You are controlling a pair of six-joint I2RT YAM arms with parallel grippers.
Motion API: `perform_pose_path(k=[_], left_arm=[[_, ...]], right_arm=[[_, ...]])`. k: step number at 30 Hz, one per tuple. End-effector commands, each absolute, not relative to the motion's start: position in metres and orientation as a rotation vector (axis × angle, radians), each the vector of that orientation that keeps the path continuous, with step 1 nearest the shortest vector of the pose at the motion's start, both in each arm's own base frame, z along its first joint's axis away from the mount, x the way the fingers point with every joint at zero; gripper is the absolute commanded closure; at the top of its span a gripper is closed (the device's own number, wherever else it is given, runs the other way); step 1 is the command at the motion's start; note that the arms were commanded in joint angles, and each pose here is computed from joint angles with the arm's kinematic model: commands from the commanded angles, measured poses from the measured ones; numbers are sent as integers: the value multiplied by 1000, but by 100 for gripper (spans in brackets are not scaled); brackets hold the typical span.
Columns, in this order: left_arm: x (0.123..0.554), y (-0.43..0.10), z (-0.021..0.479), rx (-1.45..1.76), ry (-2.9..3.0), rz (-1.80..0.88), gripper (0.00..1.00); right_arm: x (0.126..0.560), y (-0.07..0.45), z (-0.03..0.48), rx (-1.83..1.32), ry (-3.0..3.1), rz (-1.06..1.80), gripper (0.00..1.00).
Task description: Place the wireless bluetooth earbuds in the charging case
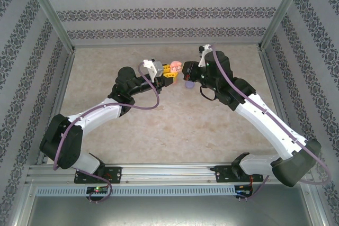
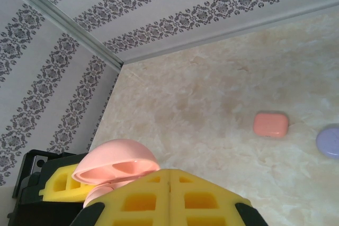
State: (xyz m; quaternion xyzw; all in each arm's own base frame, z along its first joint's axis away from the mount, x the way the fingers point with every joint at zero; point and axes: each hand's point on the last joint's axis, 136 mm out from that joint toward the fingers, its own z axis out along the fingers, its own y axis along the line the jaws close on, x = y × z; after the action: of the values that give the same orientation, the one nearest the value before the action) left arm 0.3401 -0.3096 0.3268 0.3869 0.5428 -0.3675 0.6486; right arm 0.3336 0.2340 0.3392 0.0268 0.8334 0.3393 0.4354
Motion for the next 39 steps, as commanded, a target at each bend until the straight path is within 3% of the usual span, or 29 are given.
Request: perform_pose_path(k=[1,20,39], left_arm=[[329,-310,341,903,1159,-820,100],[332,-316,309,935,1256,-854,100],[314,-335,292,1014,1311,-965,100]], right_arm=[[328,229,360,71,2023,855,100],[349,198,374,87,2018,781,100],[400,249,359,-109,2225,874,100]])
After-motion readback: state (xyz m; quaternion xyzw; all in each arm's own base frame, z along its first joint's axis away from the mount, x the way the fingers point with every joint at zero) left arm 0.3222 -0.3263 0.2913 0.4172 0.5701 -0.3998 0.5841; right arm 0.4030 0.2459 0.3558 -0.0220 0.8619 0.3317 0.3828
